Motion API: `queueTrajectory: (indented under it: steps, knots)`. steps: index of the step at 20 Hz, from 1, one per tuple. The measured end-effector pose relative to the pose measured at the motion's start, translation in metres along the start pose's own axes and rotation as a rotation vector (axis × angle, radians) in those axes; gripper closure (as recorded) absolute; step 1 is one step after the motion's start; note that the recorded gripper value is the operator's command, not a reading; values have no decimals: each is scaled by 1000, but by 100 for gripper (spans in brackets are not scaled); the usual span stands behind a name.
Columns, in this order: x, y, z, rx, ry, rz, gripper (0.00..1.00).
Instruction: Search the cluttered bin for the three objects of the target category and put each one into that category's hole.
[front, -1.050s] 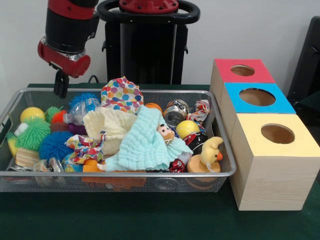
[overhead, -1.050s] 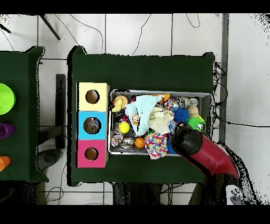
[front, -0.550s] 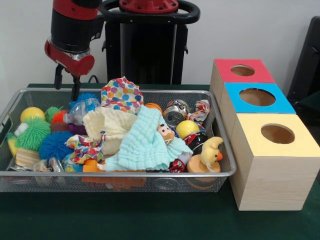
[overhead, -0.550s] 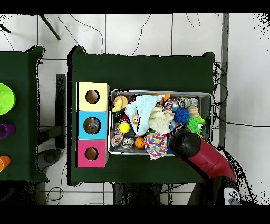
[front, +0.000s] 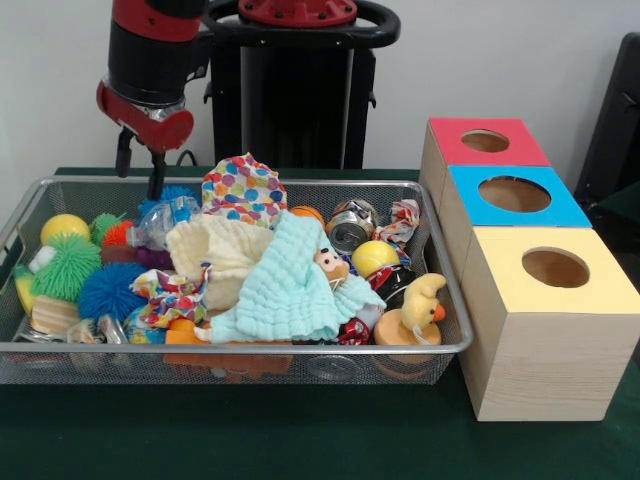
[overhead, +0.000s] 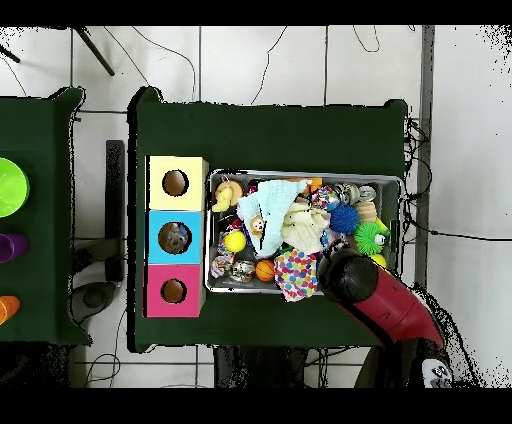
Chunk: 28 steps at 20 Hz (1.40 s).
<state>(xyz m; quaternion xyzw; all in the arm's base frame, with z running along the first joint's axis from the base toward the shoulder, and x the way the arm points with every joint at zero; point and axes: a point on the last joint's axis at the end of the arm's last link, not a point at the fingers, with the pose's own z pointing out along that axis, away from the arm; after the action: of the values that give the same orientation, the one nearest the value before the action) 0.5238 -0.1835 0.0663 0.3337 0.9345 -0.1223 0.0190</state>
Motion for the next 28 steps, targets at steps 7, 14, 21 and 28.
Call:
queueTrajectory:
  steps: [7, 14, 21, 28]
  knots:
    - [-2, -3, 1, 2, -11, 6, 0]
    - [-6, -9, 4, 5, -31, 16, 0]
    - [-13, -18, 8, 10, -64, 32, 0]
    - [-14, -18, 11, 14, -83, 29, 0]
